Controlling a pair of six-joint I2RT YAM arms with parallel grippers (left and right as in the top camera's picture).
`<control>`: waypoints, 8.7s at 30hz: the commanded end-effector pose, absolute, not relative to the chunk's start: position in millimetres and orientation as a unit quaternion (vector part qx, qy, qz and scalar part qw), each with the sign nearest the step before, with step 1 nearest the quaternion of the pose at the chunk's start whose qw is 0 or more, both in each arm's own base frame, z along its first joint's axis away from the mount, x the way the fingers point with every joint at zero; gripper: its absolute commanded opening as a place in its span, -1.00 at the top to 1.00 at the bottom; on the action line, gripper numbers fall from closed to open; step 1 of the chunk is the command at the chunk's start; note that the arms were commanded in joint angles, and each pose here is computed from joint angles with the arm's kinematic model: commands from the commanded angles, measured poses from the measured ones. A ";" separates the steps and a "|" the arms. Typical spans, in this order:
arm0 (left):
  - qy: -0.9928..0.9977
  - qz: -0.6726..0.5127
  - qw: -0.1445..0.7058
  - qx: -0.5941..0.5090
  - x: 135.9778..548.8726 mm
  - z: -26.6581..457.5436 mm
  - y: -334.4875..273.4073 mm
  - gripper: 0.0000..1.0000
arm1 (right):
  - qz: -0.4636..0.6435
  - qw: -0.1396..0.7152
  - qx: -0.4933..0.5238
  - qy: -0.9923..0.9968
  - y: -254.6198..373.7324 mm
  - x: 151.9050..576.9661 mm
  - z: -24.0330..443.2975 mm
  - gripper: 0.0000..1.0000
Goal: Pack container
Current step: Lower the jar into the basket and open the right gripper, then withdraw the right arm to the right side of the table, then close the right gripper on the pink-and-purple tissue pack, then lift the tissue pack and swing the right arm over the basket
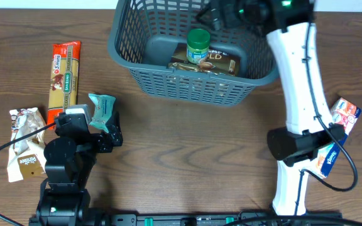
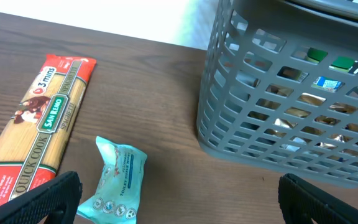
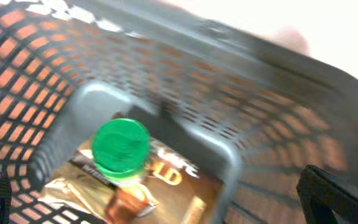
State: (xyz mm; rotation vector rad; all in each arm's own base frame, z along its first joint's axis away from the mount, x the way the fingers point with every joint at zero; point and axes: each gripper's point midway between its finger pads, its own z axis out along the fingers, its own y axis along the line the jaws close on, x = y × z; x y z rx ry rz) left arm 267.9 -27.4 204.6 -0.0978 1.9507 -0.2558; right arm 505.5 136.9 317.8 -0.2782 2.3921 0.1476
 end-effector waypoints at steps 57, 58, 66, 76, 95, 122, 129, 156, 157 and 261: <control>0.822 -0.111 0.556 -0.046 267.3 213.6 -27.5 -0.97 | -0.046 0.036 0.413 0.909 -179.8 252.0 235.4 -0.98; 0.822 -0.111 0.556 -0.046 267.3 213.6 -27.5 -0.97 | -0.048 0.032 0.419 0.906 -182.0 247.3 232.6 -0.98; 0.822 -0.111 0.556 -0.046 267.3 213.7 -27.5 -0.97 | -0.041 -0.016 0.405 0.913 -190.2 225.8 182.3 -0.99; 0.822 -0.112 0.556 -0.046 267.3 213.6 -27.6 -0.97 | -0.034 -0.011 0.376 0.926 -192.1 233.7 126.7 -0.98; 0.822 -0.111 0.556 -0.046 267.3 213.7 -27.5 -0.97 | -0.041 0.022 0.376 0.925 -196.7 240.5 65.9 -0.99; 0.822 -0.111 0.556 -0.046 267.3 213.7 -27.4 -0.97 | -0.043 0.096 0.375 0.921 -202.6 258.5 24.5 -0.99; 0.822 -0.111 0.556 -0.046 267.3 213.7 -27.4 -0.97 | -0.046 0.106 0.375 0.920 -204.8 261.3 22.1 -0.99; 0.822 -0.111 0.556 -0.046 267.3 213.7 -27.4 -0.97 | -0.047 0.113 0.375 0.919 -196.6 250.5 -5.6 -0.54; 0.822 -0.111 0.556 -0.046 267.3 213.7 -27.4 -0.96 | -0.047 0.113 0.374 0.919 -196.5 250.5 -5.6 -0.49; 0.822 -0.112 0.557 -0.046 267.3 213.9 -27.6 -0.97 | 0.032 0.379 -0.529 0.759 205.1 510.1 216.9 0.98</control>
